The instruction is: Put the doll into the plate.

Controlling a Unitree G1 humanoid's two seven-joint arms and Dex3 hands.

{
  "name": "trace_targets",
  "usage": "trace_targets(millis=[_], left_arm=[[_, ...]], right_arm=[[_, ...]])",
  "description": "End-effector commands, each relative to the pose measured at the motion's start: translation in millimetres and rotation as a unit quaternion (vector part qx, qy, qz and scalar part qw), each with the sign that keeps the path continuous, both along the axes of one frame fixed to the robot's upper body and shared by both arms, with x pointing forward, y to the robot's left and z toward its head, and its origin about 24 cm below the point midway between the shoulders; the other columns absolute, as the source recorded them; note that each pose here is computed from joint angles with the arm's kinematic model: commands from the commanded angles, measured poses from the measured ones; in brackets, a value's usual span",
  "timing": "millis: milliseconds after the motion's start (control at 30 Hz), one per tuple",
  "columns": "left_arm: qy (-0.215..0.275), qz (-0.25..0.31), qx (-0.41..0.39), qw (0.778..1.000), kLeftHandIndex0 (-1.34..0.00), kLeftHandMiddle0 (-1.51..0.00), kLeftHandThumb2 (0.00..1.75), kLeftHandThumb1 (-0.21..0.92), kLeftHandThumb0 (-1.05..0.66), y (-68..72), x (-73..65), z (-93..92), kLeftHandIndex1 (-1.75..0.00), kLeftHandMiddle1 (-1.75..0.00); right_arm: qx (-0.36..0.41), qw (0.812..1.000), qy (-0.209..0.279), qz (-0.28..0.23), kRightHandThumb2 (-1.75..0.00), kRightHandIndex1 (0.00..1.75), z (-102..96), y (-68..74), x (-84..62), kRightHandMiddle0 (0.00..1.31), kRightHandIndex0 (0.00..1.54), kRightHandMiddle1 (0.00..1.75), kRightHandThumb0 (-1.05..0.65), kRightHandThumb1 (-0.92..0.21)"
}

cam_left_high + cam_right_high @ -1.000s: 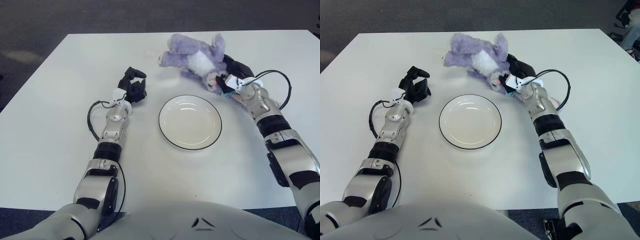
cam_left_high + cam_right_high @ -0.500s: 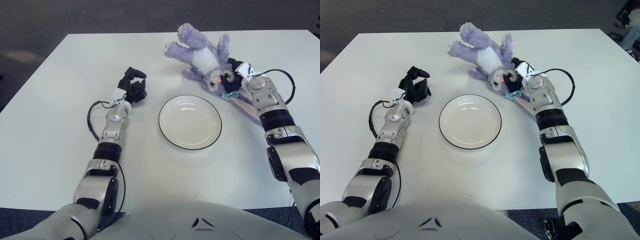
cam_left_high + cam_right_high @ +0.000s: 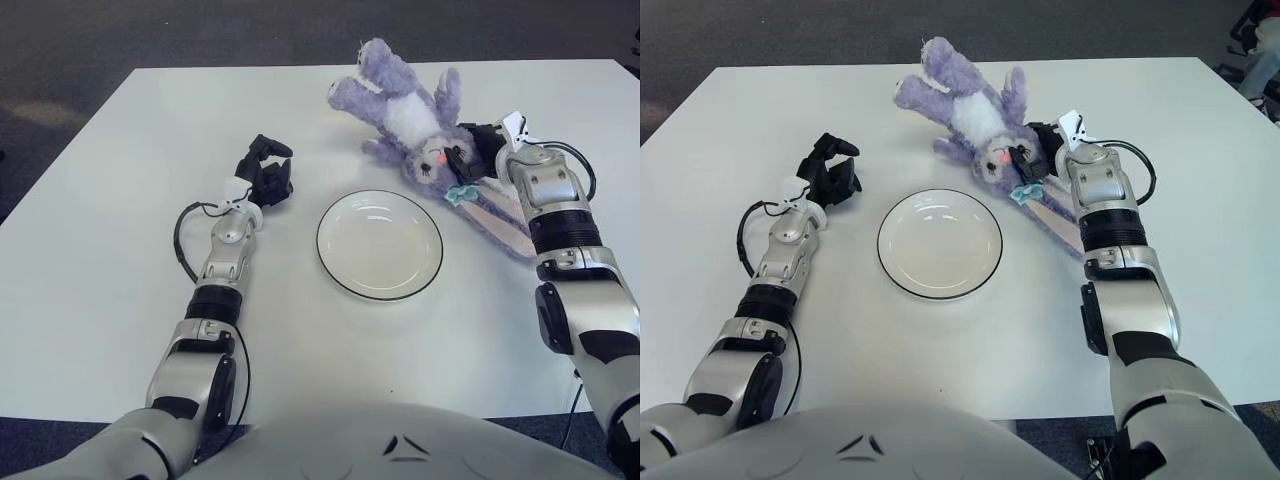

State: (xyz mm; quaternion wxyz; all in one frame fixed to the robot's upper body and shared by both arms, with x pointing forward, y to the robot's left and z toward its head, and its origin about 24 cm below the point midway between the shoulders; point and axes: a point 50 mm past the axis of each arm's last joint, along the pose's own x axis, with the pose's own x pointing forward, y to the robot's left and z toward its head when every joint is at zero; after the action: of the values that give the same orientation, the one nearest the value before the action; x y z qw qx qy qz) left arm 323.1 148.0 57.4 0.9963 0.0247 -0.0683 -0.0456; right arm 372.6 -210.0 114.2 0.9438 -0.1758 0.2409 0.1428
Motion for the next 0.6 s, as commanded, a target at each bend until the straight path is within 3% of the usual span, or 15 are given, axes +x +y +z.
trace_targets(millis=[0,100,367,567], left_arm=[[0.056,-0.002,0.0,0.998,-0.33,-0.91,0.83,0.69,-0.38,0.4,-14.1,-28.3,-1.75,-1.75],[0.057,-0.002,-0.001,0.998,-0.33,-0.91,0.84,0.69,-0.38,0.6,-14.2,-28.3,-1.75,-1.75],[0.056,-0.003,0.0,0.998,-0.33,-0.92,0.84,0.69,-0.38,1.3,-14.2,-28.3,-1.75,-1.75],[0.057,-0.002,0.002,0.998,-0.33,-0.91,0.84,0.69,-0.38,1.7,-14.1,-28.2,-1.75,-1.75]], right_arm=[[0.038,0.995,0.096,-0.012,-1.57,1.65,-24.9,-1.1,-10.4,0.56,0.84,1.75,0.0,-0.07],[0.042,0.994,0.101,-0.016,-1.64,1.72,-22.1,-1.2,-10.5,0.57,0.85,1.75,0.0,-0.04],[0.057,0.993,0.097,-0.019,-1.59,1.74,-7.3,-1.1,-13.6,0.52,0.81,1.75,0.0,-0.09],[0.097,0.989,0.107,-0.016,-1.49,1.63,1.8,-0.9,-16.6,0.48,0.82,1.75,0.0,-0.14]])
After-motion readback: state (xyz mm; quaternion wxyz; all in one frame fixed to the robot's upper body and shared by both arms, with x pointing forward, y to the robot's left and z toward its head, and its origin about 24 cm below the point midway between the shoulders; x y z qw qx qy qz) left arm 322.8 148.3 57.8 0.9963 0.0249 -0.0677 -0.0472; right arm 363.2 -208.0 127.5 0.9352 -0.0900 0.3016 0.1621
